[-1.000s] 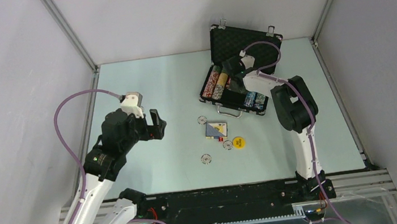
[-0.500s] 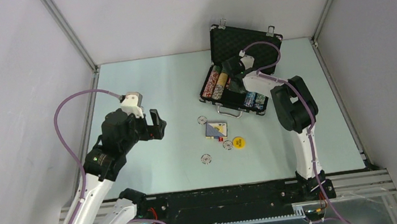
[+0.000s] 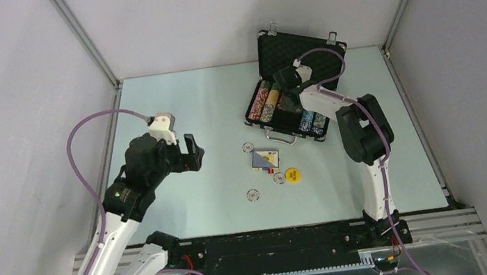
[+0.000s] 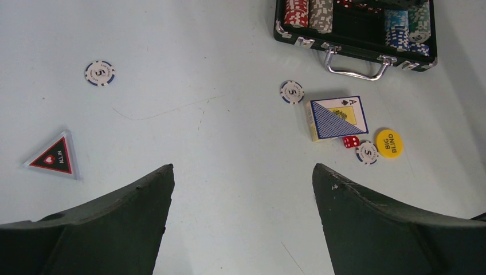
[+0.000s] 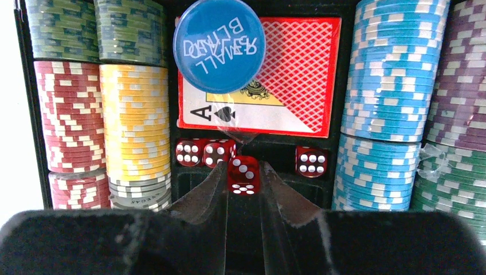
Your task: Pack up texas hold em set
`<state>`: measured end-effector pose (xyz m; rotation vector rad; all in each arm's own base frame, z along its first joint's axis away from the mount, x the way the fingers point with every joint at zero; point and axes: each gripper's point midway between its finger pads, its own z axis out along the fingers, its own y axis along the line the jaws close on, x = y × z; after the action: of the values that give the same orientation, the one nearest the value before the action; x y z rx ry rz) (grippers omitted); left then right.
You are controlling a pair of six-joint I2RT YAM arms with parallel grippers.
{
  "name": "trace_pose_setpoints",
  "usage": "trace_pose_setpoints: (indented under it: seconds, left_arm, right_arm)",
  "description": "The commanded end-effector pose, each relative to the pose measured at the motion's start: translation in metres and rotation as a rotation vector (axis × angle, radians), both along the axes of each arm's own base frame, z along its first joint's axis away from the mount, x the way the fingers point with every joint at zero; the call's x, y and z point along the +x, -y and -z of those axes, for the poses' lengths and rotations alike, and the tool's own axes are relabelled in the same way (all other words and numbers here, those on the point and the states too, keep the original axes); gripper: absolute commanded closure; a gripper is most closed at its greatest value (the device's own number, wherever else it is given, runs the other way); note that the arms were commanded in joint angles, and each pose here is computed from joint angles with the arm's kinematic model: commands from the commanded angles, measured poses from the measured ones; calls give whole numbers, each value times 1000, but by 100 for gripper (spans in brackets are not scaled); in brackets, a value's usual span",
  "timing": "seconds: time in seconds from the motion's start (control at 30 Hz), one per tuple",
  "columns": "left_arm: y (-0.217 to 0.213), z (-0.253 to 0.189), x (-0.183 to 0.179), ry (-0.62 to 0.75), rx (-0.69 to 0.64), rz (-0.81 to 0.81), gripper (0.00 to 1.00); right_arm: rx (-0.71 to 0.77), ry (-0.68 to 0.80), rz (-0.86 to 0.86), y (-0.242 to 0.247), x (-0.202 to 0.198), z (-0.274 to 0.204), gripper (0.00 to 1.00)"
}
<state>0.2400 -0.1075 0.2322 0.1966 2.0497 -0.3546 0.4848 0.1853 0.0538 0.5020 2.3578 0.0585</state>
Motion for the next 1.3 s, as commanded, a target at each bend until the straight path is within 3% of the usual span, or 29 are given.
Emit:
trace_pose_setpoints:
  seconds: [0.0,1.27]
  left_arm:
    - [1,-6,4,35,4,14,5]
    - [1,-4,5,28,7,16,4]
  right_arm:
    - [39,33,-8,-2,6,-29,80]
    - [56,-58,-13,7,8,-4,76]
